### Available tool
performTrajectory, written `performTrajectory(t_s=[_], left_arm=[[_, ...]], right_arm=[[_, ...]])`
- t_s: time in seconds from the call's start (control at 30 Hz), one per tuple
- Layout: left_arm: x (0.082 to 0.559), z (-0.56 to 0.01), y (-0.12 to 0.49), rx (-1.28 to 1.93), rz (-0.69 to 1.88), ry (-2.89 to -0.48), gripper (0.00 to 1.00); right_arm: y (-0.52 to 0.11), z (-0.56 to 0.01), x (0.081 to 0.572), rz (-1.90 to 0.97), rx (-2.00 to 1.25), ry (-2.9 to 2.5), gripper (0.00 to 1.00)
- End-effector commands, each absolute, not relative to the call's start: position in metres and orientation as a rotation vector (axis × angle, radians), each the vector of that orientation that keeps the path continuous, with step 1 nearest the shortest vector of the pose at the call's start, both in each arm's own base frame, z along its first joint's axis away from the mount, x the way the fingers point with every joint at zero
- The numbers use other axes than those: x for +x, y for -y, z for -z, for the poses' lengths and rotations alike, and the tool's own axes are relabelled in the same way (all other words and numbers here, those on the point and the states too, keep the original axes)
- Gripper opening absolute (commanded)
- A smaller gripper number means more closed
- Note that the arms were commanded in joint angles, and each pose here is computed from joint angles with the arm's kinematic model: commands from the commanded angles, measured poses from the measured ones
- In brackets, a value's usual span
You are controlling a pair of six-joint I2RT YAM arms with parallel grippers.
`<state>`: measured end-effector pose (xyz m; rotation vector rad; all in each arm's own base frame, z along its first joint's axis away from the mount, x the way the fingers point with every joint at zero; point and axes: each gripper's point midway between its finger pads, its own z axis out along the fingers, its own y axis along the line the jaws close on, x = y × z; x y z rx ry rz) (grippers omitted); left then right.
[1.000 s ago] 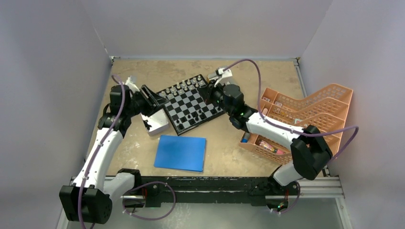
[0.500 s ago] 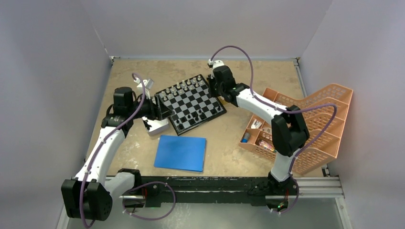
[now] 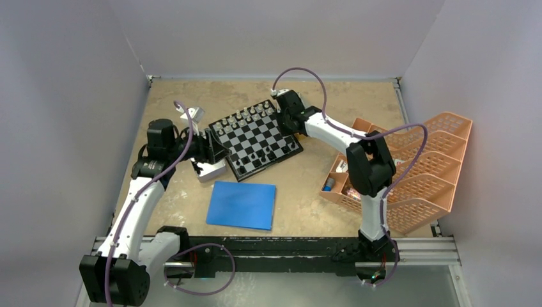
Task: Set up the chess pieces on the board
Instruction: Place the chess piece on the chessboard.
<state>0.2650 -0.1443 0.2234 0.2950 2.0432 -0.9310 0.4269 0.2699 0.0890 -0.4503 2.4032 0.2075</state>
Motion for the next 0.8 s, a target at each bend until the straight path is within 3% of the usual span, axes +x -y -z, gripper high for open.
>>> performTrajectory(t_s=[0.0, 0.77], left_arm=[[0.267, -0.235, 0.142, 0.34, 0.891, -1.989, 0.61], [0.263, -0.237, 0.145, 0.374, 0.909, -1.976, 0.61]], right_arm=[[-0.261, -0.102, 0.436, -0.141, -0.46, -2.4, 0.02], [-0.256, -0.069, 0.431, -0.185, -0.524, -2.496, 0.07]])
